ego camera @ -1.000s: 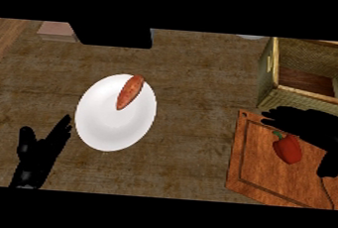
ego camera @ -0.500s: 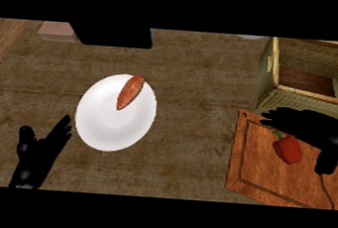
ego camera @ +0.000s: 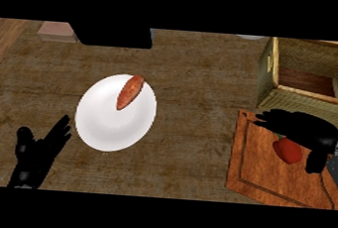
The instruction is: Pick the bell pepper from the cutting board and place it in the basket
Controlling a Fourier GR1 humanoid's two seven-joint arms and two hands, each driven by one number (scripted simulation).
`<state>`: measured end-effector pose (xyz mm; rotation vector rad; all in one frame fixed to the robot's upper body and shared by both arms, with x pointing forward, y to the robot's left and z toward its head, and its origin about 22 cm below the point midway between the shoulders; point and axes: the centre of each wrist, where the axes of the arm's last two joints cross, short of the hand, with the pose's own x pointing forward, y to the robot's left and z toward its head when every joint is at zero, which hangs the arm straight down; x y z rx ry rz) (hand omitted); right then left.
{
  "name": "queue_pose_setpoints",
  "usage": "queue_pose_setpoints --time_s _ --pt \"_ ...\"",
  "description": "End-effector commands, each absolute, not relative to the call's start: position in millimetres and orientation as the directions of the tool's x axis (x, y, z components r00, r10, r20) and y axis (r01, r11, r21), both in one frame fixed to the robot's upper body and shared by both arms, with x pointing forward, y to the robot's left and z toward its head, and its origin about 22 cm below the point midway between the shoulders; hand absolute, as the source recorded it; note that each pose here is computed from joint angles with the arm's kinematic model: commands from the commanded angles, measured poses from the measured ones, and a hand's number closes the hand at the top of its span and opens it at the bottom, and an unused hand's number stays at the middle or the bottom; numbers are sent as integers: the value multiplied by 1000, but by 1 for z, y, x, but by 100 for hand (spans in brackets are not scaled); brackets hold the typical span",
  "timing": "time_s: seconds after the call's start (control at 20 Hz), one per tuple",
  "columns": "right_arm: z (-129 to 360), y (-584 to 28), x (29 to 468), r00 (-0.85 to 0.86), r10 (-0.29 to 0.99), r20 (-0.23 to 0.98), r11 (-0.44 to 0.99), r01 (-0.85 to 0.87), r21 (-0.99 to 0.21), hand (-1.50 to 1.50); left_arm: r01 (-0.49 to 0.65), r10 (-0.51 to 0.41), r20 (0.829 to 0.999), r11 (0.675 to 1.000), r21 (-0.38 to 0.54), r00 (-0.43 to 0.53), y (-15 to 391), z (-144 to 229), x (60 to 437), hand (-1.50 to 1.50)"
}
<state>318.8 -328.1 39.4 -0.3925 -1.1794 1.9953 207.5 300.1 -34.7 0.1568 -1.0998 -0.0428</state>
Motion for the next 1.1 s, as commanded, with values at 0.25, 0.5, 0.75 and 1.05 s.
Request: queue_pose_setpoints --time_s 0.25,0.5,0.75,1.05 --pt "34 -339 314 -752 658 25 -349 -335 -875 150 -41 -91 845 990 132 527 299 -44 216 0" --pt "29 -326 324 -763 646 18 -333 -303 -893 150 -53 -92 839 988 143 536 295 -51 193 0" --pt "10 -261 327 -269 959 88 -46 -455 -889 150 -88 -93 846 983 163 526 304 -46 192 0" --pt "42 -153 335 -9 997 73 65 -354 -933 150 -70 -86 843 987 144 531 292 -54 187 0"
